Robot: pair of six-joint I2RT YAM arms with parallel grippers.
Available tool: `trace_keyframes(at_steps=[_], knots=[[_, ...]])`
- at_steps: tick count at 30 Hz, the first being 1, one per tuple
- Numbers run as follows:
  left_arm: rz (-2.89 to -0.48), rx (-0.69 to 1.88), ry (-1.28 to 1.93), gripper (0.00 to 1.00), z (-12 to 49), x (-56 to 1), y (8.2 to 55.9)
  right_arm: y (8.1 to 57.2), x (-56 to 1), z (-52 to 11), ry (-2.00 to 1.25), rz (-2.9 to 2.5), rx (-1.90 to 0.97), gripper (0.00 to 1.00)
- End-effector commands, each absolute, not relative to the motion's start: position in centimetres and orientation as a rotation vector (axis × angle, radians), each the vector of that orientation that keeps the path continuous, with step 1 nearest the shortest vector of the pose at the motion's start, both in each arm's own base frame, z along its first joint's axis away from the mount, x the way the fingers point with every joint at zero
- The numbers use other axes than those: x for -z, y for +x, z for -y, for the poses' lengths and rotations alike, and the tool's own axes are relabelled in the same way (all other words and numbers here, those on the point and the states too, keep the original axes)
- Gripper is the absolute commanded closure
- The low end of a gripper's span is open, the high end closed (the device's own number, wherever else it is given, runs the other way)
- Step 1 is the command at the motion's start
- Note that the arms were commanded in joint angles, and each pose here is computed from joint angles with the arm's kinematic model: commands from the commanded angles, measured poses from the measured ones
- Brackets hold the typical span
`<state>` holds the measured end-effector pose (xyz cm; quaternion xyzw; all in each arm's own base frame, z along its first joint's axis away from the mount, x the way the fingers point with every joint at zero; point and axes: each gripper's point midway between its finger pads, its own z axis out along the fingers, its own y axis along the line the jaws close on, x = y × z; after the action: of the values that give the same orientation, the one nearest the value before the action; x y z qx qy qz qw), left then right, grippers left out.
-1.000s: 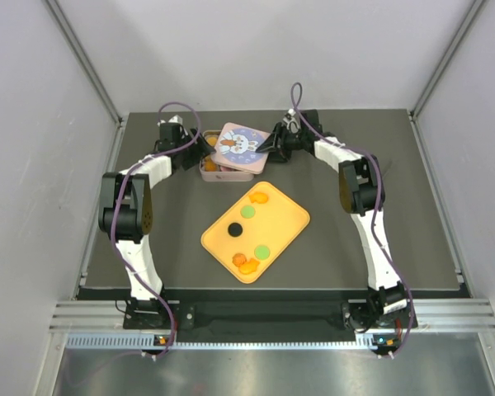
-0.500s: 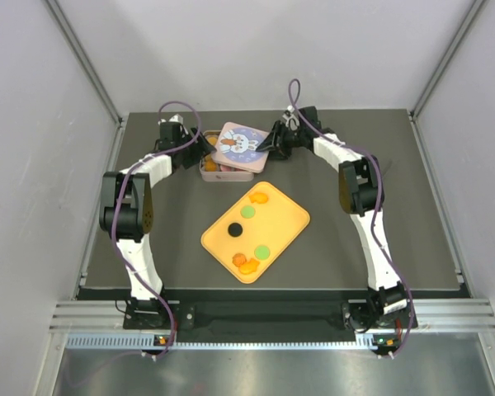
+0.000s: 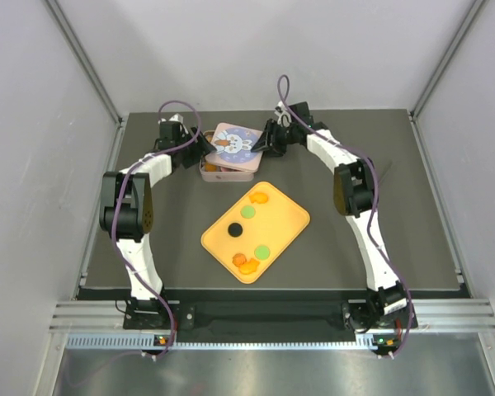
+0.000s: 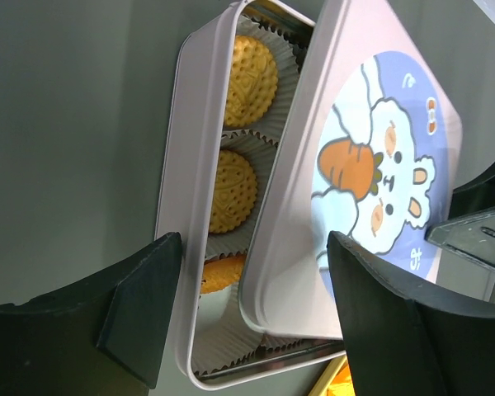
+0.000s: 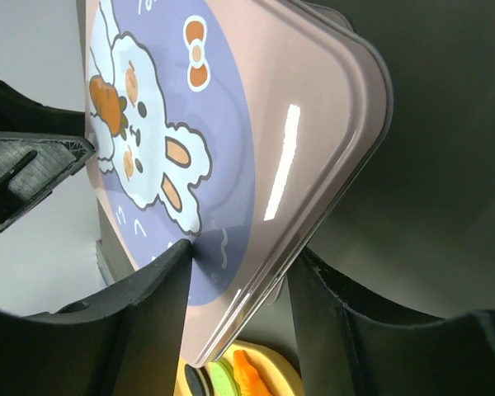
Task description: Pack the cookies
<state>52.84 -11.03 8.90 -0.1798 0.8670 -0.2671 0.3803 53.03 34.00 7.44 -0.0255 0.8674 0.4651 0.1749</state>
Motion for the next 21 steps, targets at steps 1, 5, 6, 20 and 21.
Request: trace_keyframes(at_steps=[1,5,6,20,21], knots=[[-2.171,0.717,-0.403,0.24,11.8,-10.3,53.9,52.6,-7.6,-35.6,-0.183,-2.439,-1.304,0.51],[-2.171,0.722,-0.397,0.24,12.0,-10.3,53.9,52.0,-7.0,-36.0,-0.217,-2.456,-1.294,0.51],[-2.171,0.72,-0.397,0.24,12.0,-10.2,54.0,52.0,-7.2,-36.0,-0.226,-2.452,-1.285,0.51],[-2.175,0.722,-0.398,0.25,12.6,-10.2,53.3,50.9,-6.6,-36.2,-0.404,-2.473,-1.033,0.42],[-2.178,0.72,-0.4,0.25,12.6,-10.1,53.2,50.8,-6.7,-36.2,-0.41,-2.475,-1.02,0.42]])
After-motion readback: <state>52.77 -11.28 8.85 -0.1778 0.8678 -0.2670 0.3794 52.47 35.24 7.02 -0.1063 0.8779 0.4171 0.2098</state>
